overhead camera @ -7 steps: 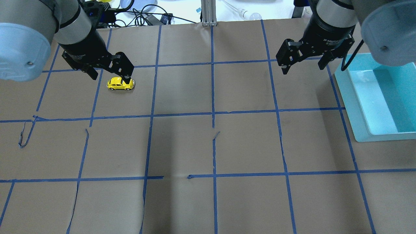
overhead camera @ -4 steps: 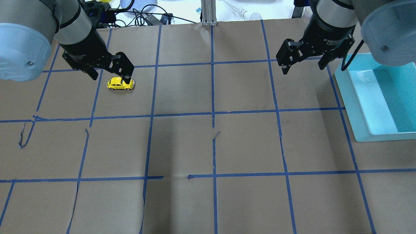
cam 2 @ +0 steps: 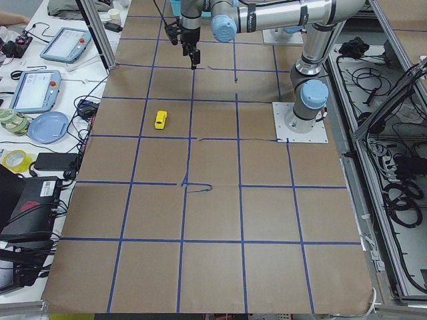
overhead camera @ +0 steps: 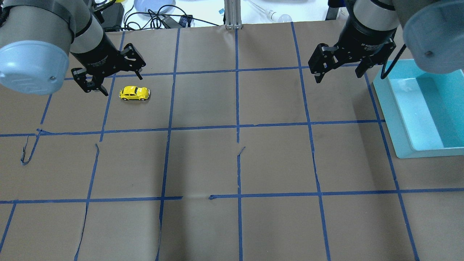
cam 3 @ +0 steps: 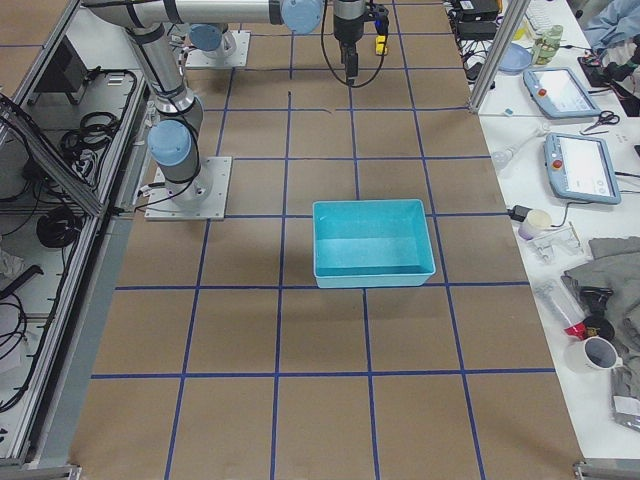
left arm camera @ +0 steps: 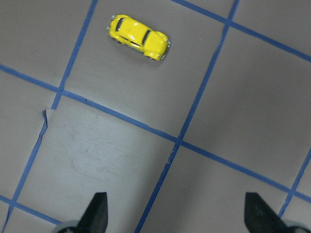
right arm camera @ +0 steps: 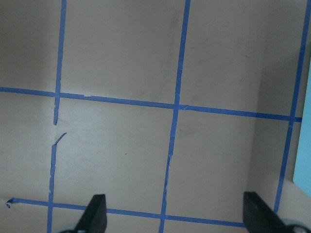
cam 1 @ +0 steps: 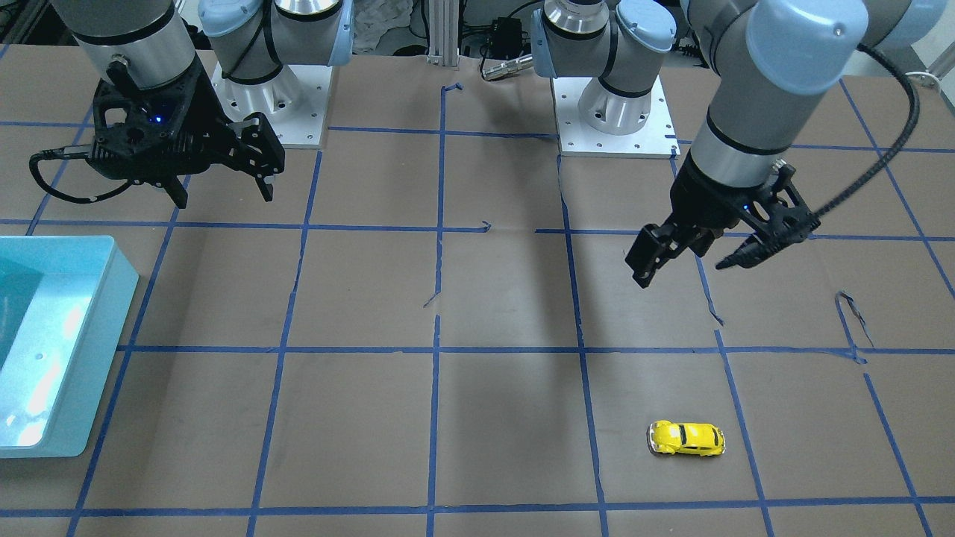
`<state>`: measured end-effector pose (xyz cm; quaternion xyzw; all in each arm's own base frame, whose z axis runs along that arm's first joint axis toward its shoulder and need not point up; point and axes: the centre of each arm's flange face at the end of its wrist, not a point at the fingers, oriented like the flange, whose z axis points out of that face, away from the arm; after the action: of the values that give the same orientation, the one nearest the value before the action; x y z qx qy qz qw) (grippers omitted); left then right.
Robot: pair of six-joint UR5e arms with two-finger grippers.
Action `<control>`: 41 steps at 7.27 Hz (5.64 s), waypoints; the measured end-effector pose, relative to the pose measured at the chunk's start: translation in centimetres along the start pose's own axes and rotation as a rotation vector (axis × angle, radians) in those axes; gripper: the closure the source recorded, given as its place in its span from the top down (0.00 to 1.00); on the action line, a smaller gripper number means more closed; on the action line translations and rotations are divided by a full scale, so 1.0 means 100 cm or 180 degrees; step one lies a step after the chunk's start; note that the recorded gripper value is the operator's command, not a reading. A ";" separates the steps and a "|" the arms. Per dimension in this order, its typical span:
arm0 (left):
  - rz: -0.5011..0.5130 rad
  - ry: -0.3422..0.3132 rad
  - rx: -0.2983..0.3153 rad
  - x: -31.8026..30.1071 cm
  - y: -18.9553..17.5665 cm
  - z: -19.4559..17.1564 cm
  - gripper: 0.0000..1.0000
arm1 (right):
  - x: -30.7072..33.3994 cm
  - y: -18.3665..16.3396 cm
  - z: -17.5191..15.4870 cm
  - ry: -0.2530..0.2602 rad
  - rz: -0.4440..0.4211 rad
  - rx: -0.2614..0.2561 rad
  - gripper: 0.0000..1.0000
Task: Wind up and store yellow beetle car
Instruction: 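Lower the open left gripper down onto the yellow toy car, then close the left gripper around the yellow car's body, then drag the held car back and forth on the table with the left gripper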
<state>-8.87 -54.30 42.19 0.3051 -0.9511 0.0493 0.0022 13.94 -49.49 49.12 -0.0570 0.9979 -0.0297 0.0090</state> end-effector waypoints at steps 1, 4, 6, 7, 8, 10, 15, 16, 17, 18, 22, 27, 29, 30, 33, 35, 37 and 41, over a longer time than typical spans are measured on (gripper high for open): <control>-0.0584 0.0026 0.0048 -0.006 -0.016 0.018 1.00 | 0.000 0.000 0.000 -0.0001 0.0000 -0.0001 1.00; -0.1754 0.0076 0.0123 0.001 -0.048 0.072 1.00 | 0.000 0.000 0.000 -0.0002 -0.0003 -0.0002 1.00; -0.2237 0.0086 0.0125 0.012 -0.068 0.121 1.00 | -0.001 0.001 0.001 -0.0003 -0.0004 -0.0004 1.00; -0.2390 0.0124 0.0152 0.019 -0.079 0.144 1.00 | -0.001 0.002 0.001 -0.0003 -0.0005 -0.0007 1.00; -0.2470 0.0164 0.0192 0.026 -0.093 0.158 1.00 | -0.001 0.002 0.001 -0.0003 -0.0005 -0.0007 1.00; -0.2521 0.0184 0.0229 0.040 -0.121 0.181 1.00 | -0.001 0.002 0.001 -0.0003 -0.0005 -0.0010 1.00; -0.2759 -0.0066 0.0043 0.037 -0.128 0.242 1.00 | -0.001 0.003 0.001 -0.0003 -0.0005 -0.0010 1.00; -0.2821 -0.0122 0.0006 0.032 -0.128 0.245 1.00 | -0.001 0.004 0.001 -0.0004 -0.0004 -0.0012 1.00; -0.2897 -0.0167 -0.0023 0.025 -0.131 0.248 1.00 | -0.001 0.004 0.001 -0.0004 -0.0005 -0.0013 1.00; -0.2941 -0.0190 -0.0039 0.021 -0.133 0.249 1.00 | -0.001 0.004 0.001 -0.0004 -0.0004 -0.0013 1.00; -0.3011 -0.0219 -0.0069 0.018 -0.134 0.255 0.93 | -0.001 0.004 0.001 -0.0004 -0.0009 -0.0013 1.00; -0.3048 -0.0212 -0.0108 0.020 -0.137 0.256 0.15 | -0.001 0.004 0.001 -0.0004 -0.0008 -0.0013 1.00; -0.3059 -0.0123 -0.0067 0.024 -0.143 0.237 0.16 | -0.001 0.004 0.001 -0.0004 -0.0006 -0.0013 1.00; -0.3110 -0.0062 -0.0073 0.028 -0.148 0.227 0.16 | -0.001 0.004 0.001 -0.0004 -0.0005 -0.0013 1.00; -0.3343 0.0260 -0.0416 0.045 -0.149 0.216 0.17 | -0.001 0.004 0.001 -0.0004 -0.0004 -0.0013 1.00; -0.3425 0.0412 -0.0681 0.052 -0.145 0.219 0.17 | -0.001 0.004 0.001 -0.0003 -0.0004 -0.0010 1.00; -0.3455 0.0419 -0.0795 0.054 -0.142 0.227 0.17 | -0.001 0.004 0.001 -0.0003 -0.0005 -0.0009 1.00; -0.3452 0.0303 -0.0836 0.051 -0.139 0.244 0.17 | -0.001 0.004 0.002 -0.0004 -0.0004 -0.0015 1.00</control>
<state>-4.34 -70.83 19.36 0.7451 -0.6550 -0.0641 0.1081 14.02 -49.11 48.93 -0.0578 0.9979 -0.0273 0.0094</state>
